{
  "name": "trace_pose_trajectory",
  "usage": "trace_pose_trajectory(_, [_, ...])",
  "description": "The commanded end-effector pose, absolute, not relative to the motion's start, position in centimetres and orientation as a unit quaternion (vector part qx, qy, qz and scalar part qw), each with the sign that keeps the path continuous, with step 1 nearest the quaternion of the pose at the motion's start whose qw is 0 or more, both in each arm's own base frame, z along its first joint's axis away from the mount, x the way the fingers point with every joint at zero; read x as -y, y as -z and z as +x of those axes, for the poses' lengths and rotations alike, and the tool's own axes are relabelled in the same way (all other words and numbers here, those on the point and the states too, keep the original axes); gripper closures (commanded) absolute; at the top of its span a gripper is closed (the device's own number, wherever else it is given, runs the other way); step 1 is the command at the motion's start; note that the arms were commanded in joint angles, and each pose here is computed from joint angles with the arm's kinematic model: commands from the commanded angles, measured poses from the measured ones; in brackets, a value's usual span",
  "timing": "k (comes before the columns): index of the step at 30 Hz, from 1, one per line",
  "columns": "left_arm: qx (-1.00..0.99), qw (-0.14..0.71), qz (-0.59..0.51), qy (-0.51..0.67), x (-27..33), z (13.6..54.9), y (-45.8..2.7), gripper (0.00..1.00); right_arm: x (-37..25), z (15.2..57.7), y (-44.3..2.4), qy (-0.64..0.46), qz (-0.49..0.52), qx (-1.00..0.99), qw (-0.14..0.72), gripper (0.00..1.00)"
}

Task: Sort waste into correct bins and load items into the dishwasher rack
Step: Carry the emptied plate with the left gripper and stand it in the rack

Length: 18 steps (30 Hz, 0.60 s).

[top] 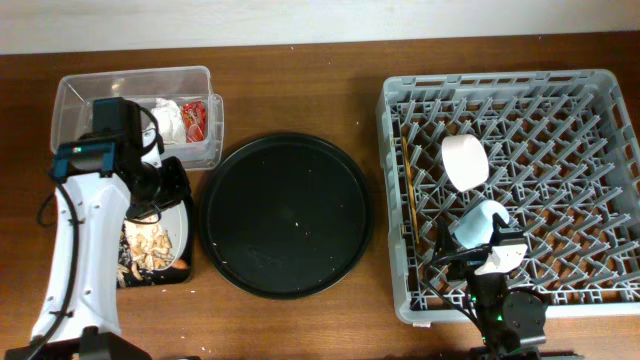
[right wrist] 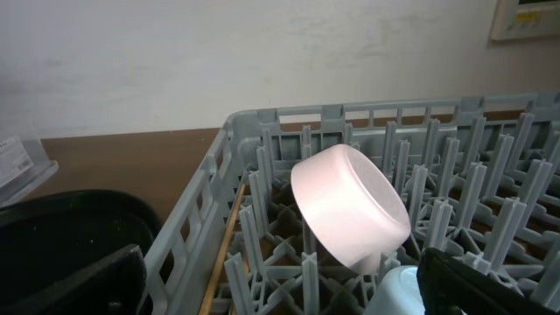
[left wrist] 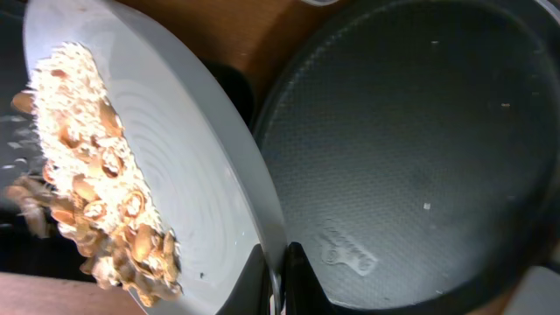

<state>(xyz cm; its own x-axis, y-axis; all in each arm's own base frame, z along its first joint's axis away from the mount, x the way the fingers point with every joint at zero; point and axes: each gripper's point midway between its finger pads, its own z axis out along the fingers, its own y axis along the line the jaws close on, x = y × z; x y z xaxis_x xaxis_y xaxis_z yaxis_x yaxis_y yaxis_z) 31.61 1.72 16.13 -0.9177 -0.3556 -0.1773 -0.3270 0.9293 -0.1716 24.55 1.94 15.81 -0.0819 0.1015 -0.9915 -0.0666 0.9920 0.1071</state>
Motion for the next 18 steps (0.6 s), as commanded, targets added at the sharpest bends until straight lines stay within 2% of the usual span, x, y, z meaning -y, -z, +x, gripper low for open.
trace_pose_trajectory(1, [-0.972,0.125,-0.173,0.099,-2.1,31.8,-17.4,1.0,-1.9,24.5,-15.5,-0.062,0.014,-0.735,0.675,0.02])
trace_pose_trajectory(7, [-0.956,0.185,-0.2,0.113,-4.3,30.4,-20.8,1.0,-1.9,24.5,-15.5,-0.063,0.014,-0.735,0.675,0.02])
trace_pose_trajectory(14, [-0.94,0.214,-0.19,0.187,-5.6,30.0,-20.7,1.0,-1.9,24.5,-15.5,-0.062,0.014,-0.735,0.675,0.02])
trace_pose_trajectory(18, [-0.94,0.219,-0.184,0.187,-6.2,29.8,-20.7,1.0,-1.9,24.5,-15.5,-0.063,0.014,-0.735,0.675,0.02])
